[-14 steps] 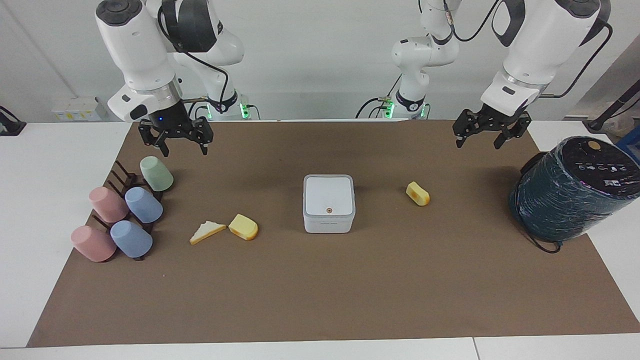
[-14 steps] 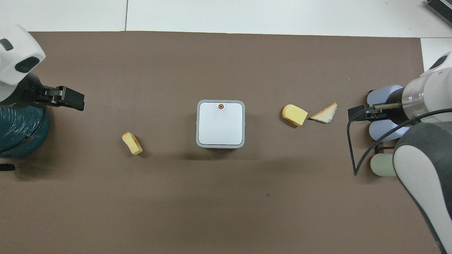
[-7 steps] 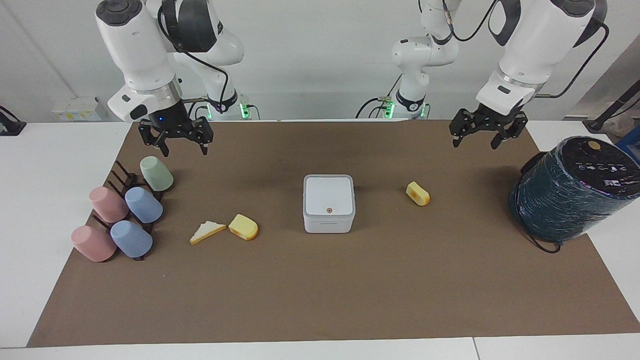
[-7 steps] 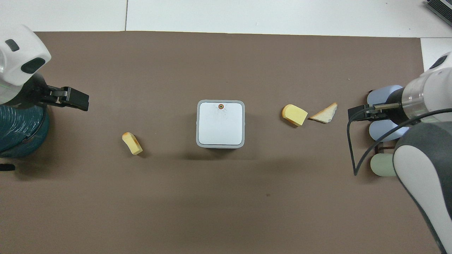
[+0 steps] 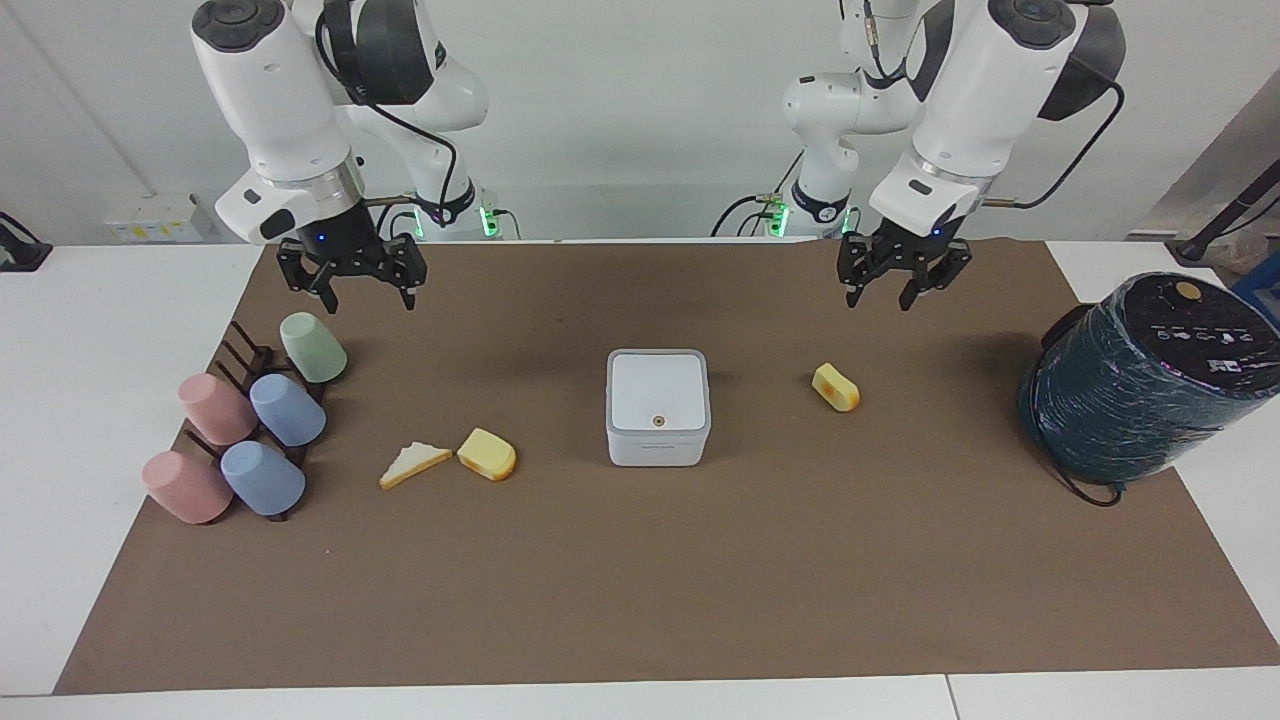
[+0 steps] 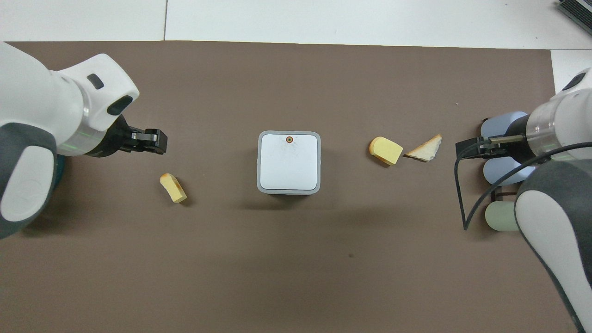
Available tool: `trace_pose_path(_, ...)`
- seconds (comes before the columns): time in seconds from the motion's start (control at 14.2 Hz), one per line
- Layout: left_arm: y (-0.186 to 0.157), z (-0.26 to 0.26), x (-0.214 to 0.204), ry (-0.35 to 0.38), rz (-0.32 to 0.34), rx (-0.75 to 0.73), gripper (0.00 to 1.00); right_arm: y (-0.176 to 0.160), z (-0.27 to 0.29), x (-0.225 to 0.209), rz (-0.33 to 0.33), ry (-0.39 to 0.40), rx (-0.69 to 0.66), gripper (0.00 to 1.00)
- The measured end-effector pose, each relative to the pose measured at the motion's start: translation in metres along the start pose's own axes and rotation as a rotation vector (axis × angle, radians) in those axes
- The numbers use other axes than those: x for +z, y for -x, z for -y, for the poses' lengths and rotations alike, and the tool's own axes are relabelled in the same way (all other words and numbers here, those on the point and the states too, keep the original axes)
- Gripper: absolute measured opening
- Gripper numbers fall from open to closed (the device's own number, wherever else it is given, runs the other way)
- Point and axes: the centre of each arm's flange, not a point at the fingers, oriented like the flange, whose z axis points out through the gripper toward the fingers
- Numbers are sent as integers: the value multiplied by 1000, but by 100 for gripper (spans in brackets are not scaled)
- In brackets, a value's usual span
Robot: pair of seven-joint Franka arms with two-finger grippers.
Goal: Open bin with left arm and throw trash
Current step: 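Grip the white bin lid with the left gripper and lift it open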
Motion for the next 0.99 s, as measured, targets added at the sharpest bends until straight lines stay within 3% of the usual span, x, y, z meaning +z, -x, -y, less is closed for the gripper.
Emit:
trace_pose_path(0.14, 6, -25, 11, 8, 6, 14, 30, 0, 0, 0, 0, 0, 0, 100)
trace_pose_path(0.21, 8, -38, 16, 11, 3, 2, 25, 0, 0, 0, 0, 0, 0, 100)
trace_pose_path(0.56, 13, -119, 58, 51, -25, -138, 15, 0, 0, 0, 0, 0, 0, 100)
trace_pose_path(0.7, 9, -139, 73, 90, -38, -166, 10, 0, 0, 0, 0, 0, 0, 100)
trace_pose_path(0.77, 6, -147, 81, 106, -46, -175, 3, 0, 0, 0, 0, 0, 0, 100)
trace_pose_path(0.99, -3, -163, 99, 167, -80, -204, 1, 0, 0, 0, 0, 0, 0, 100)
